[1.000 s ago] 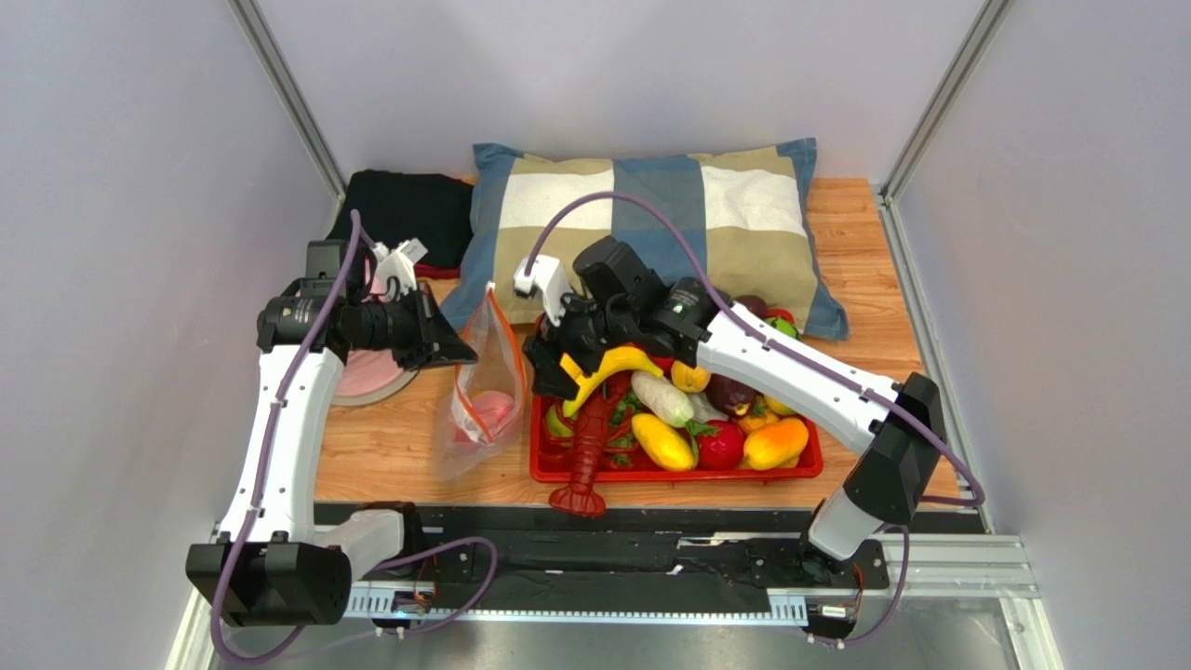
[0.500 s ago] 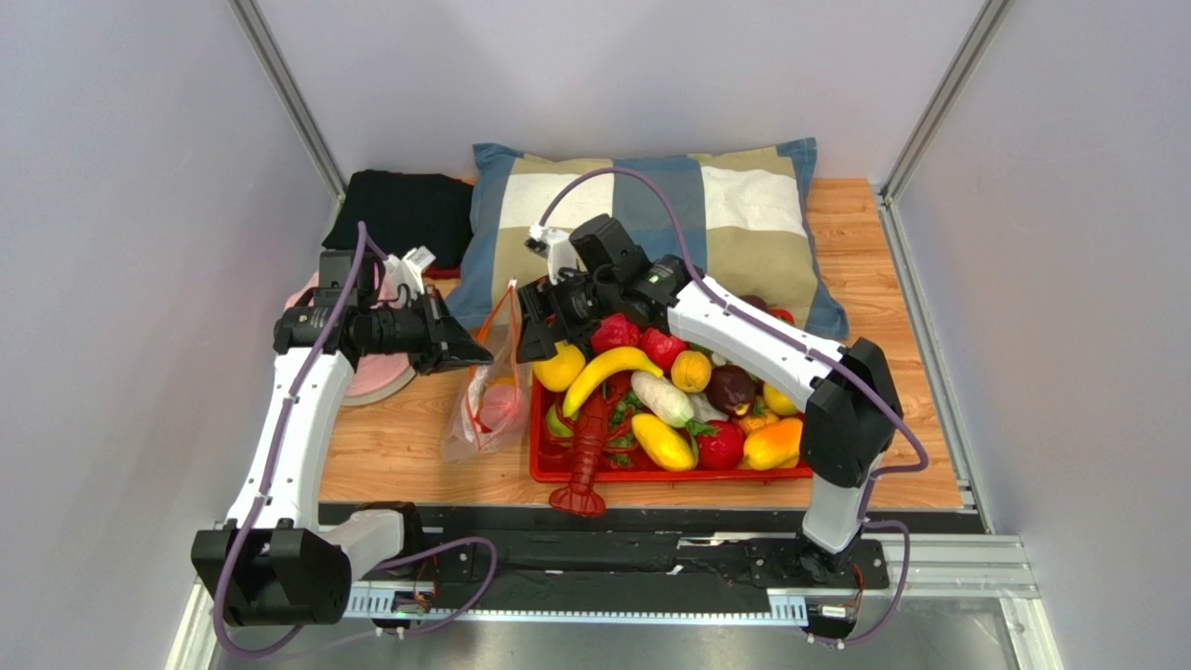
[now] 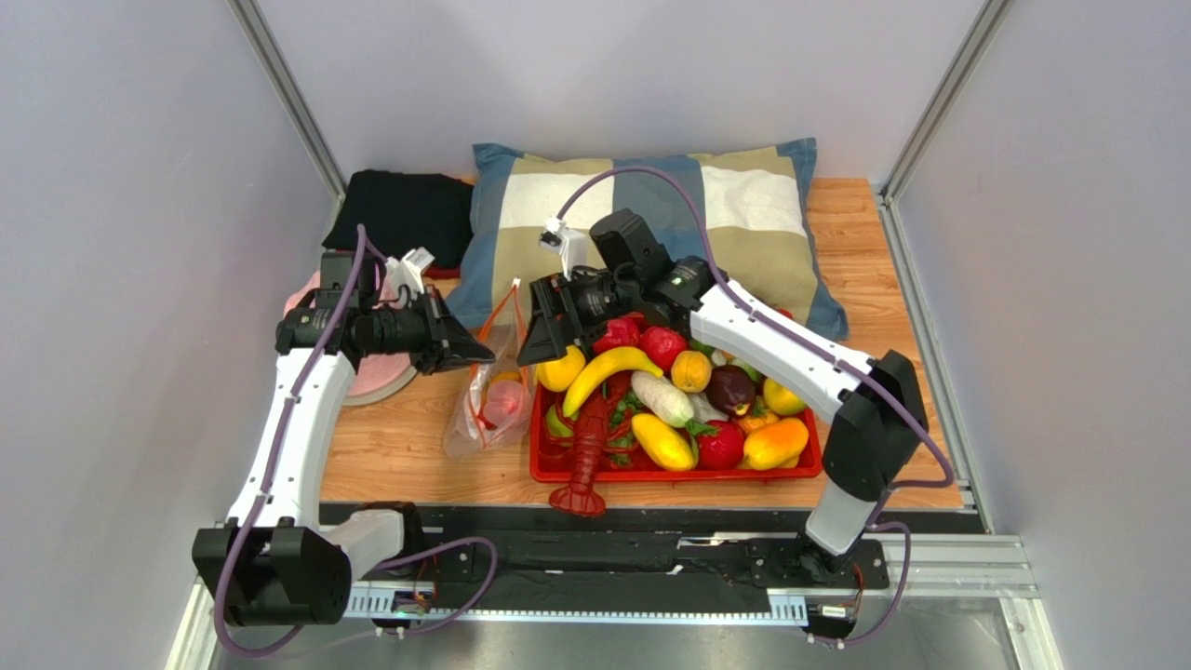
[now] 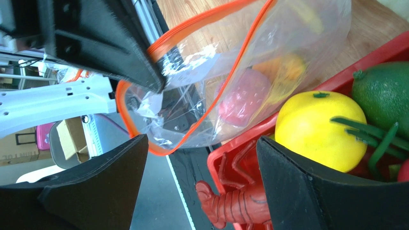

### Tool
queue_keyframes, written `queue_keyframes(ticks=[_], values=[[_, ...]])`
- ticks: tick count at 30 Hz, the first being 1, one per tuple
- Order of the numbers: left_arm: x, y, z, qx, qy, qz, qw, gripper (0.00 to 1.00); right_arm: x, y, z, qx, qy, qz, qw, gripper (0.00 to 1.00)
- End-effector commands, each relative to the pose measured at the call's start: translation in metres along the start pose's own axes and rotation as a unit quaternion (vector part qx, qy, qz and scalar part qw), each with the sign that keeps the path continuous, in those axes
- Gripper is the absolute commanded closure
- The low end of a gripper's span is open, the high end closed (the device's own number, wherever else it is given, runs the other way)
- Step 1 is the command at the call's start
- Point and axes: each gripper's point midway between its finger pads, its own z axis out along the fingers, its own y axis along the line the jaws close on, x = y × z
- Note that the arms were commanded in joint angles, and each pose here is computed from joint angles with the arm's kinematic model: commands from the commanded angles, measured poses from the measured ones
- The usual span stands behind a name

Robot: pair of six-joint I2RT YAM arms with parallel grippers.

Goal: Place the food in the zip-top bag and seal the zipper
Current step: Adjust the zipper food storage bag at the center of the board.

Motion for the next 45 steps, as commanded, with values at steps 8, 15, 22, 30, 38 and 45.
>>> queue_keyframes(ticks=[8, 15, 22, 30, 38, 45], values=[[-0.01, -0.023, -0.004, 0.043, -0.008, -0.001, 0.999, 1.0, -0.014, 0.012, 0.01, 0.034, -0.026, -0.05, 0.998, 0.21], [-0.005, -0.005, -0.014, -0.026, -0.027, 0.038, 0.999, 1.0, -0.012, -0.009, 0.004, 0.083, -0.02, -0.068, 0.994, 1.0], [-0.042, 0.093, -0.074, -0.356, -0.125, 0.123, 0.918, 1.0, 0.011, -0.01, -0.023, 0.099, 0.019, -0.099, 0.99, 1.0], [-0.05, 0.118, -0.081, -0.414, -0.077, 0.164, 0.892, 1.0, 0.017, -0.026, -0.031, 0.121, 0.042, -0.122, 0.984, 1.0], [-0.02, 0.081, -0.044, -0.275, -0.017, 0.143, 0.951, 1.0, 0.011, -0.009, -0.04, 0.091, 0.042, -0.149, 0.984, 1.0], [-0.017, 0.078, -0.036, -0.257, -0.019, 0.138, 0.956, 1.0, 0.005, -0.005, -0.046, 0.087, 0.035, -0.187, 0.978, 0.4]])
